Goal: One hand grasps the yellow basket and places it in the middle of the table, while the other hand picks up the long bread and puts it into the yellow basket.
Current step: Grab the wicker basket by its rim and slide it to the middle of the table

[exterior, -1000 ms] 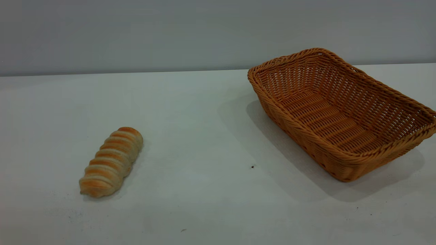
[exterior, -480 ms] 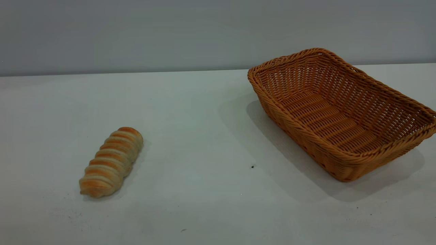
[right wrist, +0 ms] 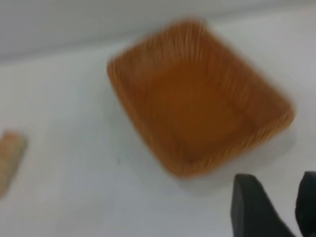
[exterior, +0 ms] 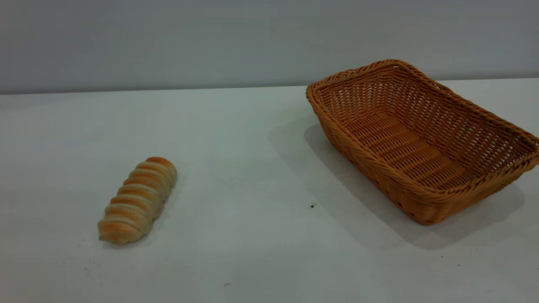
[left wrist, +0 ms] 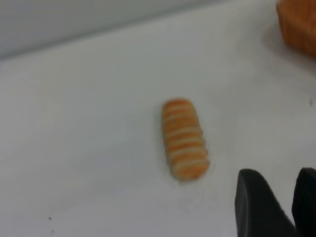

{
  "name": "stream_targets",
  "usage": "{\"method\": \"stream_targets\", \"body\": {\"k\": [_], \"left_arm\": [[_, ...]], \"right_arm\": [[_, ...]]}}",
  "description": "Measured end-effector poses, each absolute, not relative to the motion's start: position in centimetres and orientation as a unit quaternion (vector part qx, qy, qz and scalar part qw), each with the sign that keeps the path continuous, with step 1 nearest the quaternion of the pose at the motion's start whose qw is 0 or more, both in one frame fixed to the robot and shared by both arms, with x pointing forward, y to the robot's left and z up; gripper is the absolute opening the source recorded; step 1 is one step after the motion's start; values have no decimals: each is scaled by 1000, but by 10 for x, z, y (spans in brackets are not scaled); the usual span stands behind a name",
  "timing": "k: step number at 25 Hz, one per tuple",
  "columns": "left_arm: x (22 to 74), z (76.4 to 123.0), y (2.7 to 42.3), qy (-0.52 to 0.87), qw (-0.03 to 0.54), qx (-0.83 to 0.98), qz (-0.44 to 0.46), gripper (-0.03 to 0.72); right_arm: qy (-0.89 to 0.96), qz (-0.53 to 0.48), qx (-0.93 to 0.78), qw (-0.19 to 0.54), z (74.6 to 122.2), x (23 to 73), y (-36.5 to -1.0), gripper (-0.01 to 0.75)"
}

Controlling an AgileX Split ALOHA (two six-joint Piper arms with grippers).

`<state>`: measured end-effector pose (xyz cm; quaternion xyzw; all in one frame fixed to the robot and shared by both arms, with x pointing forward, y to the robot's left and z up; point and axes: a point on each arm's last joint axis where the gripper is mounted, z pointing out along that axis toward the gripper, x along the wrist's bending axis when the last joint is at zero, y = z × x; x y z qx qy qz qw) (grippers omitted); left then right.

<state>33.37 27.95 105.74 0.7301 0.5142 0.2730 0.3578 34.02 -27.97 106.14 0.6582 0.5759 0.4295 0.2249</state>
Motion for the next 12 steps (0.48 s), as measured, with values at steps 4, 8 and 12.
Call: {"method": "stream_targets", "body": {"k": [4, 8, 12], "left_arm": [[385, 1044, 279, 506, 317, 768, 232, 242], [441, 1054, 281, 481, 299, 786, 249, 242], [496, 1071, 283, 460, 297, 788, 281, 252]], "right_arm": [[618, 349, 690, 140, 1023, 394, -274, 367], [616, 302, 723, 81, 982, 432, -271, 484], [576, 288, 763, 54, 951, 458, -271, 541]]}}
